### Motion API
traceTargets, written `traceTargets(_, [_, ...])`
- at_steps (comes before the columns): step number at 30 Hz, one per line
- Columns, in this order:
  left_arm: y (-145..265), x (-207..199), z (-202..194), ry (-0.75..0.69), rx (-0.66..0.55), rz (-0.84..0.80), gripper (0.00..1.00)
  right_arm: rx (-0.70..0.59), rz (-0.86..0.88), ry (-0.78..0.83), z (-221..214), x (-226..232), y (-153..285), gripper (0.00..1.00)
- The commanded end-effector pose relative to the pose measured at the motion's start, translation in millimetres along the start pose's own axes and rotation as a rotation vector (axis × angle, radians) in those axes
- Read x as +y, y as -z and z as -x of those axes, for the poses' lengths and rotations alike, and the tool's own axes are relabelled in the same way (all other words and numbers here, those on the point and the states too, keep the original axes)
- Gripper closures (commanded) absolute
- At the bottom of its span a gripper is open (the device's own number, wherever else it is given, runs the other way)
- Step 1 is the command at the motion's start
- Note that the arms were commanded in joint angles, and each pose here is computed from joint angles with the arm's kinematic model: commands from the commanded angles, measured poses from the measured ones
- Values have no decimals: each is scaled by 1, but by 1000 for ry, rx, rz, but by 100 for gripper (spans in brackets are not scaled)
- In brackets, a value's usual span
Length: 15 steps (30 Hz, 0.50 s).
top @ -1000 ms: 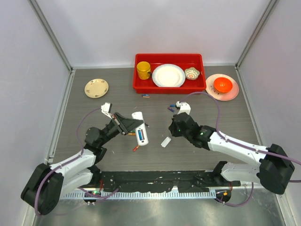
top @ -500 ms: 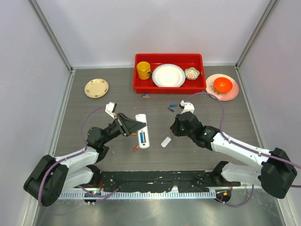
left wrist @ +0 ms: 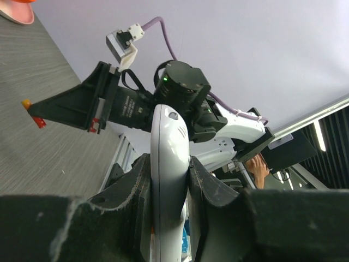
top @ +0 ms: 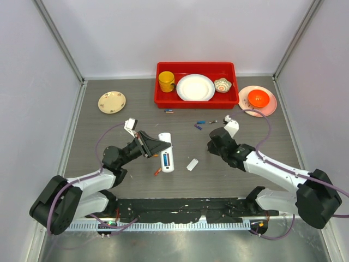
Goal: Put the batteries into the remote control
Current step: Place the battery at the center of the board.
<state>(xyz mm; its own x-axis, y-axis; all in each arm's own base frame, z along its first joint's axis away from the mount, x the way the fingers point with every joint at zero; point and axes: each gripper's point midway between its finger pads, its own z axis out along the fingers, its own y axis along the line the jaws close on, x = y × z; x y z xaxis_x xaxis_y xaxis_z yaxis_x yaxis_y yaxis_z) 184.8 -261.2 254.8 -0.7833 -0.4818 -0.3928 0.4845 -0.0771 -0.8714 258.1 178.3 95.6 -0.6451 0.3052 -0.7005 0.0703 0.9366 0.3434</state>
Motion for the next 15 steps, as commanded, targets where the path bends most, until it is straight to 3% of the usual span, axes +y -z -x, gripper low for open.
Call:
traceTargets(1, [-7, -25, 10, -69, -27, -91, 100, -115, -172, -453, 22, -19, -11, 99])
traceTargets(5, [-6, -29, 12, -75, -43, -97, 100, -181, -309, -730, 12, -45, -18, 99])
traceTargets(8, [-3, -30, 13, -82, -56, -101, 100, -231, -416, -819, 8, -61, -24, 99])
traceTargets(15, [6, -33, 9, -100, -62, -102, 100, -266, -564, -852, 1, -72, -42, 99])
